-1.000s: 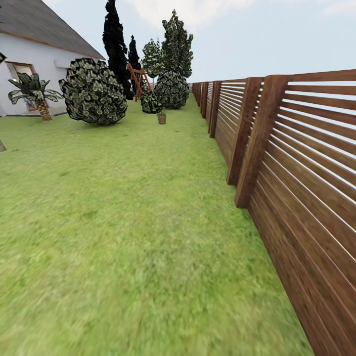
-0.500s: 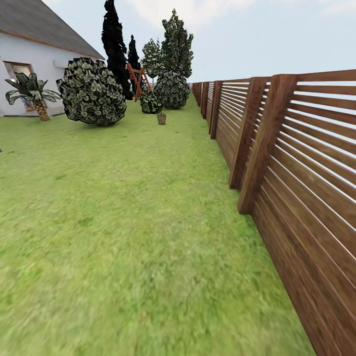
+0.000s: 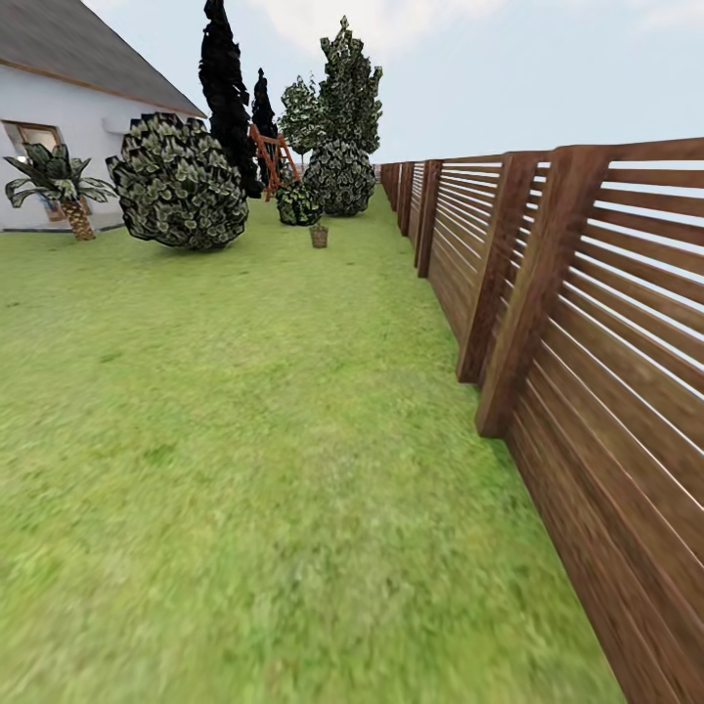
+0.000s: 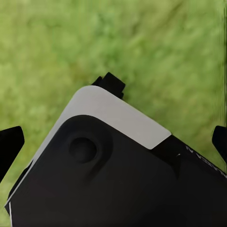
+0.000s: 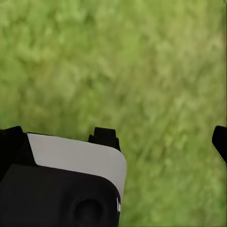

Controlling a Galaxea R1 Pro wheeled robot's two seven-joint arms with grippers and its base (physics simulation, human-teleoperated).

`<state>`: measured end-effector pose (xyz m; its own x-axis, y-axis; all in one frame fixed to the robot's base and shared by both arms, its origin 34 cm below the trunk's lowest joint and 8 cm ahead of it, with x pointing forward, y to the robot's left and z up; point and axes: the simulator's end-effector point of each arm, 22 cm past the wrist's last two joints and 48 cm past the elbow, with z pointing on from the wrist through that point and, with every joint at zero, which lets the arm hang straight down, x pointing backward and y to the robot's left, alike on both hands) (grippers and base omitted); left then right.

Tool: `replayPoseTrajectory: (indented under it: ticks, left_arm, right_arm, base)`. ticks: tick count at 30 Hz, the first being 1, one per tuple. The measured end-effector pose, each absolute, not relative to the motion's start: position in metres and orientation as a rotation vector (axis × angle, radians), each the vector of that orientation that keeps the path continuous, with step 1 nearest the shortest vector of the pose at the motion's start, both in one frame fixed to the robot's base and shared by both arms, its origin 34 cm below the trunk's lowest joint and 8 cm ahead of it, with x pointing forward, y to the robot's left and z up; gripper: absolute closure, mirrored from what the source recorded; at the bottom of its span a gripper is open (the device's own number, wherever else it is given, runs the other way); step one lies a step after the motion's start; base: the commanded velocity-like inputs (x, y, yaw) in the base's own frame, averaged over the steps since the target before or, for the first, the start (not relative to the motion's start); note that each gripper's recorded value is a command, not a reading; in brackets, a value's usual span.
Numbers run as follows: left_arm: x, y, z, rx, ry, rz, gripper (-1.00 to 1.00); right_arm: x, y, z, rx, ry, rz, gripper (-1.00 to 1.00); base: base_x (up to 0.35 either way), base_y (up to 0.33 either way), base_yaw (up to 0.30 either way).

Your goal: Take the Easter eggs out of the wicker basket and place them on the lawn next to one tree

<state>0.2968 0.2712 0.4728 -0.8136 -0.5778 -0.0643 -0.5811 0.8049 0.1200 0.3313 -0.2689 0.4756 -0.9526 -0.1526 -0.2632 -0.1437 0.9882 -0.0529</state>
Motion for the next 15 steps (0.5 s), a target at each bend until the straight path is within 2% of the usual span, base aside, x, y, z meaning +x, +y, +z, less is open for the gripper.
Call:
replayPoseTrajectory:
  ticks: [15]
  left_arm:
    - [0.2965, 0.2704, 0.4728, -0.951, 2.962, 0.208, -1.00]
  right_arm:
    - [0.3316, -0.2688, 0.4757, -0.218, 2.862, -0.048, -1.00]
  base:
    - [0.317, 0.000, 0.000]
